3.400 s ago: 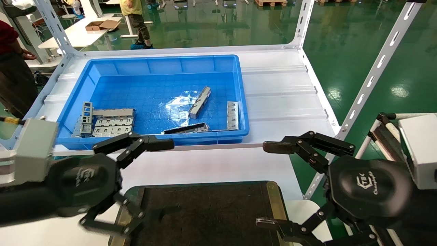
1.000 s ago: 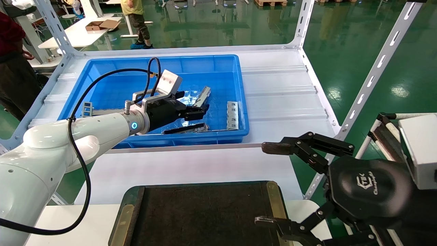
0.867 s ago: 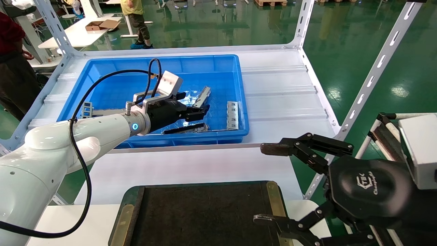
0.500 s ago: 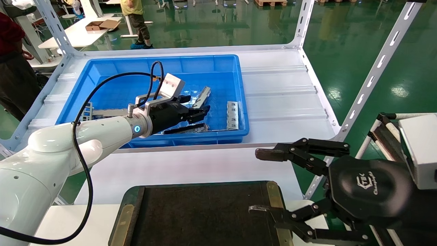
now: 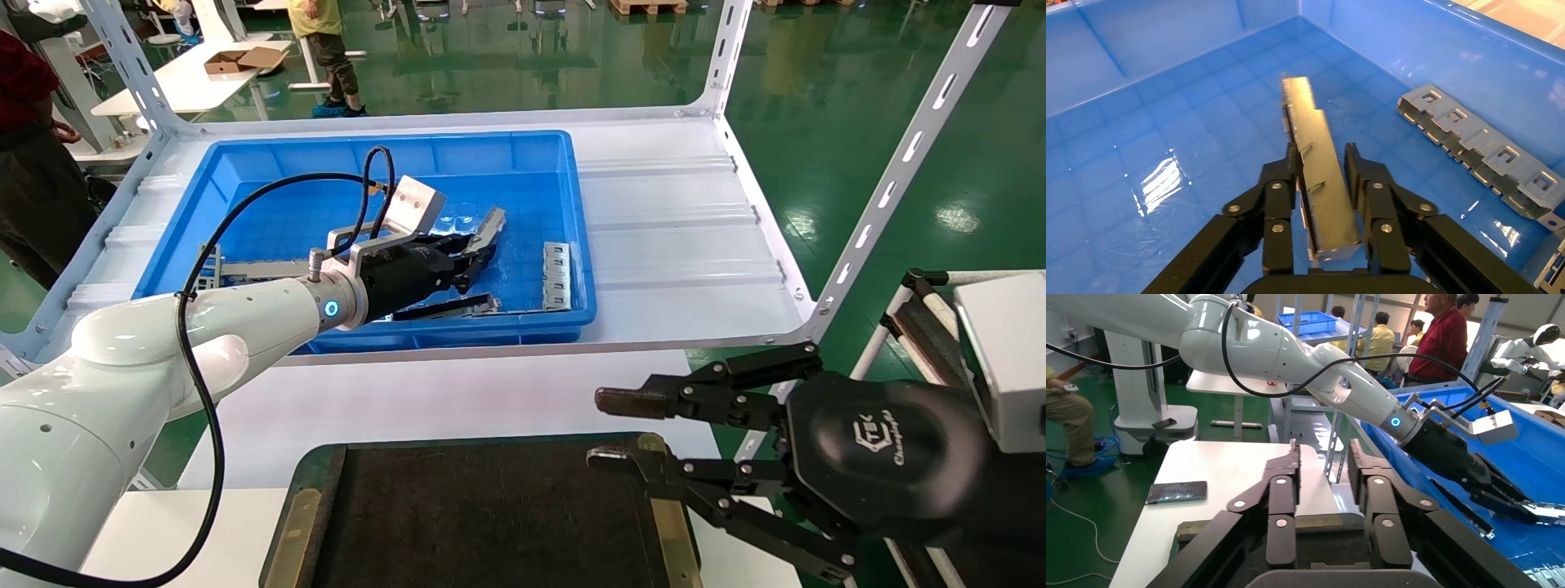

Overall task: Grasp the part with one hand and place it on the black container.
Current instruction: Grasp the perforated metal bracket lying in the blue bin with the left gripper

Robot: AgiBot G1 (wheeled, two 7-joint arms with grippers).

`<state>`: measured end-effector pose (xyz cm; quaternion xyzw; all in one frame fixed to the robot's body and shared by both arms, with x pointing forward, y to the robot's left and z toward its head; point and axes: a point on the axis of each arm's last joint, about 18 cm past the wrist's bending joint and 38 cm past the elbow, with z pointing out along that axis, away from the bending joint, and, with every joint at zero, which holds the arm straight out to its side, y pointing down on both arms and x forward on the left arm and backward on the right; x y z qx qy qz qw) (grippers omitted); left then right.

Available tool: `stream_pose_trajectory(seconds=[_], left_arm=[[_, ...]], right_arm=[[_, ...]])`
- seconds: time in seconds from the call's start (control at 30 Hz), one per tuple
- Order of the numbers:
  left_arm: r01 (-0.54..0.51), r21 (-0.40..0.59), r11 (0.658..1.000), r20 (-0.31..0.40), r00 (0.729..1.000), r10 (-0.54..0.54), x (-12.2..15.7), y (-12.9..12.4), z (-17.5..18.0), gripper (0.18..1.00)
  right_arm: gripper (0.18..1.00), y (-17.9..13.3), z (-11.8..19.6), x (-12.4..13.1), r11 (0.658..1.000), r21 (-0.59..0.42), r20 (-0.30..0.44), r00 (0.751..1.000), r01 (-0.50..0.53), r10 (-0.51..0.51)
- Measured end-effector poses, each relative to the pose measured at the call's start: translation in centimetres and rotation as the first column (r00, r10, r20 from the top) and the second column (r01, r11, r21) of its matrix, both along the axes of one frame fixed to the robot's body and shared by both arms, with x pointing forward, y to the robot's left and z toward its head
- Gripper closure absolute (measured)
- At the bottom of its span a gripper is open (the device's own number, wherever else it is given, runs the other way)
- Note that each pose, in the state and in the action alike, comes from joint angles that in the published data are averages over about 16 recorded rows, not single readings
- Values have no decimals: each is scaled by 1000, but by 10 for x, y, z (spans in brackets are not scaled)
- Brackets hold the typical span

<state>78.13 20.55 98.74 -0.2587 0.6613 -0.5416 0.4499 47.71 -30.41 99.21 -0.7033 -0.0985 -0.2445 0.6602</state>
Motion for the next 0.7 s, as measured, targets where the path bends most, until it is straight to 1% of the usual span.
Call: stream_pose_trajectory(seconds=[0.1, 0.23, 0.3, 0.43, 0.5, 0.7], left_arm=[[-2, 0, 1000, -1, 1000, 2, 0, 0, 0, 762], [-4, -4, 1000, 1, 1000, 4, 0, 0, 0, 832], [-4, -7, 1000, 3, 1000, 4, 0, 1, 1, 848], [1, -13, 1000, 15, 1000, -1, -1, 2, 7, 879], [7, -17, 1000, 25, 1000, -7, -2, 3, 12, 882], [53, -19, 998, 64, 997, -51, -10, 8, 33, 888]], right_arm=[[780, 0, 0, 0, 1000, 0, 0, 1000, 0, 0], [845, 0, 0, 0, 1000, 0, 0, 1000, 0, 0], [881, 0, 0, 0, 1000, 0, 0, 1000, 0, 0], [923, 0, 0, 0, 1000, 0, 0, 1000, 0, 0], [945, 0, 0, 0, 1000, 0, 0, 1000, 0, 0], [978, 0, 0, 0, 1000, 0, 0, 1000, 0, 0]])
